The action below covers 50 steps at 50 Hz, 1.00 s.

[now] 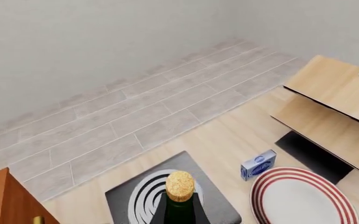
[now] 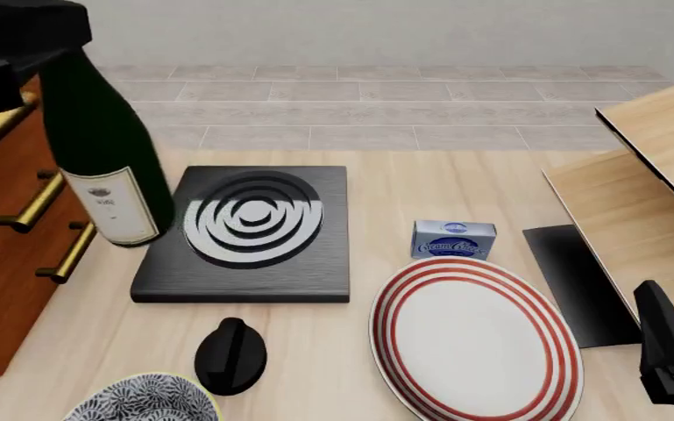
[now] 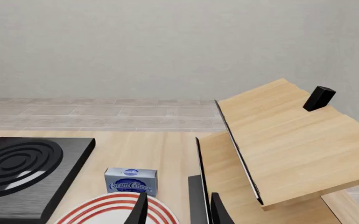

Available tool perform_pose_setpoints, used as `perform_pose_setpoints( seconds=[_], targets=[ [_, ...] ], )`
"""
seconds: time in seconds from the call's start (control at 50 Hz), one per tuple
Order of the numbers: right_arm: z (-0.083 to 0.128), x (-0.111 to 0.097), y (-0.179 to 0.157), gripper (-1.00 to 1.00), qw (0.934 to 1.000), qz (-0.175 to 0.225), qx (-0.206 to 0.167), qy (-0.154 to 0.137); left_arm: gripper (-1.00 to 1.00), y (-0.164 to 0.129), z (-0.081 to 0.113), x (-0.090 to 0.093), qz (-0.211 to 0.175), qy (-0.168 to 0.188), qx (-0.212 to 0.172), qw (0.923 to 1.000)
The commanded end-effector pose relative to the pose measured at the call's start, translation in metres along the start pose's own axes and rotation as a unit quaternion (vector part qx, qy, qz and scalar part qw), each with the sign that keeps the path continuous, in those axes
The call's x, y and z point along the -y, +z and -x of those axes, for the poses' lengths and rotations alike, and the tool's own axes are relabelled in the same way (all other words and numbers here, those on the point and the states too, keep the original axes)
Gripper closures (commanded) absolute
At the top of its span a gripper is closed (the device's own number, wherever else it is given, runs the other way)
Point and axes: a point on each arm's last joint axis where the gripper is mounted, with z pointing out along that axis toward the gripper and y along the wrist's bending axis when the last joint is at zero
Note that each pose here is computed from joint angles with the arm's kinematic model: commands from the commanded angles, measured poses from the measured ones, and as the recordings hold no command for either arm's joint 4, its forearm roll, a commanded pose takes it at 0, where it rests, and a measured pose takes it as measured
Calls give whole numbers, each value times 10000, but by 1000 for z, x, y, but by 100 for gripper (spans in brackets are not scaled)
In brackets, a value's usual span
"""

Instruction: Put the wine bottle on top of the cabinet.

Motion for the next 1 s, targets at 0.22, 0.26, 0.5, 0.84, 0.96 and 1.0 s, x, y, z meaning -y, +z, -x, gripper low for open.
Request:
perform_pose_setpoints(
  seconds=[0.22,0.26,0.5,0.84,0.96,1.0],
  targets=[
    [0,0,0,-100,10000,1,1,-1,100,-18,35,-12,299,177,99,9993],
    [0,0,0,-100,10000,-1,0,1,100,-18,41,-14,350,229,86,9991],
    [0,0,0,-100,10000,1,1,-1,100,-19,48,-21,545,322,28,9980],
    [0,0,0,-100,10000,1,0,-1,100,-18,68,-32,860,383,142,9955],
    [0,0,0,-100,10000,0,0,0,100,-11,70,-36,934,403,105,9948],
    [0,0,0,-100,10000,0,1,0,100,-11,70,-37,946,391,109,9947]
  ],
)
